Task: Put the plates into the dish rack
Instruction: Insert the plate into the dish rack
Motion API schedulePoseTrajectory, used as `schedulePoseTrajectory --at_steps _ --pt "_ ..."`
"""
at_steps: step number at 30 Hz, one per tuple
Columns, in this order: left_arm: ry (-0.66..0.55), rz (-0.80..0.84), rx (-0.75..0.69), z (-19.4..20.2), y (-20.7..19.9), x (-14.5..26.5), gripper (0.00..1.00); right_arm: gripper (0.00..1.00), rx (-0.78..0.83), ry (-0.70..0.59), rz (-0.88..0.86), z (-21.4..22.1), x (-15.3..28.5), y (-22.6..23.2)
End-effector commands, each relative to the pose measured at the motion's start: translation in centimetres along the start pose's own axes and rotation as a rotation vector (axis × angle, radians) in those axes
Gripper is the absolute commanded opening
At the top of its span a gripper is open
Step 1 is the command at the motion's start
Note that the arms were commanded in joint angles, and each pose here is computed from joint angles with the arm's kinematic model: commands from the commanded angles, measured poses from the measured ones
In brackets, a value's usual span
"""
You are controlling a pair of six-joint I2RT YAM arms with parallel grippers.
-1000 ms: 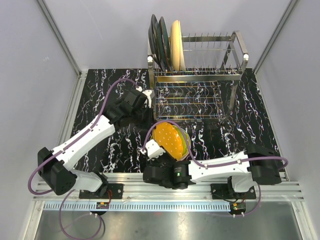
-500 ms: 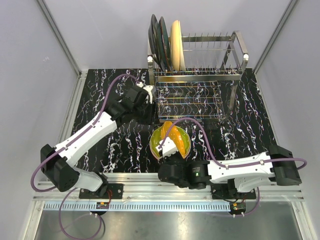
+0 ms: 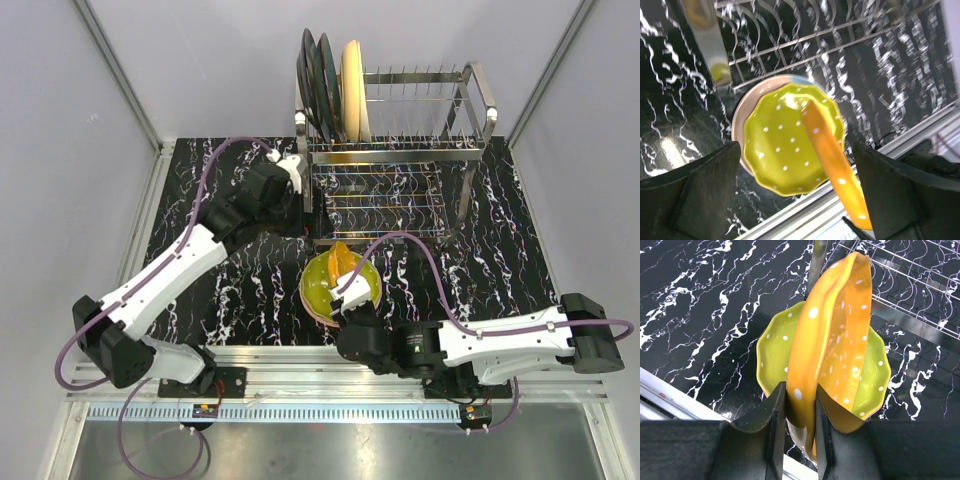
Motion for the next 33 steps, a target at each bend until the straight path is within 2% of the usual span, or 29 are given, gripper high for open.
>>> schedulePoseTrajectory --at_steps 1,8,17,24,28,33 --pt "-0.177 0.078 -0.001 -2.4 -1.1 2.4 0.99 0.01 -0.126 -0.11 0.014 -2.8 0.4 0.2" --pt "-0.191 0.106 -0.033 -1.8 -0.8 3.5 0.99 0.0 -0.148 -0.146 0.024 -3.5 0.6 -0.3" --pt "-0.264 -0.172 -0.106 0.5 3.3 5.9 0.99 0.0 -0.245 -0.208 0.046 -5.0 1.1 -3.4" --pt "-0.325 -0.315 -0.187 1.3 5.3 7.6 0.99 0.0 -0.301 -0.256 0.031 -6.5 1.8 -5.1" --pt "-0.33 -0.417 -0.217 2.3 6.8 7.4 0.99 0.0 -0.338 -0.302 -0.018 -8.7 2.8 -6.0" --pt "-0.311 -0.456 -0.24 3.4 7.9 6.1 0.99 0.0 -0.36 -0.341 -0.067 -11.5 4.5 -7.0"
Point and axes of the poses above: each gripper's point midway between its finger pads, its own x axis back along the fingers, its own y axis along the line the jaws close on, z = x × y, the point moved 10 cm from there along x, back along the fingers, and after that the axes turned 1 degree about x, right-handed, at the moved point
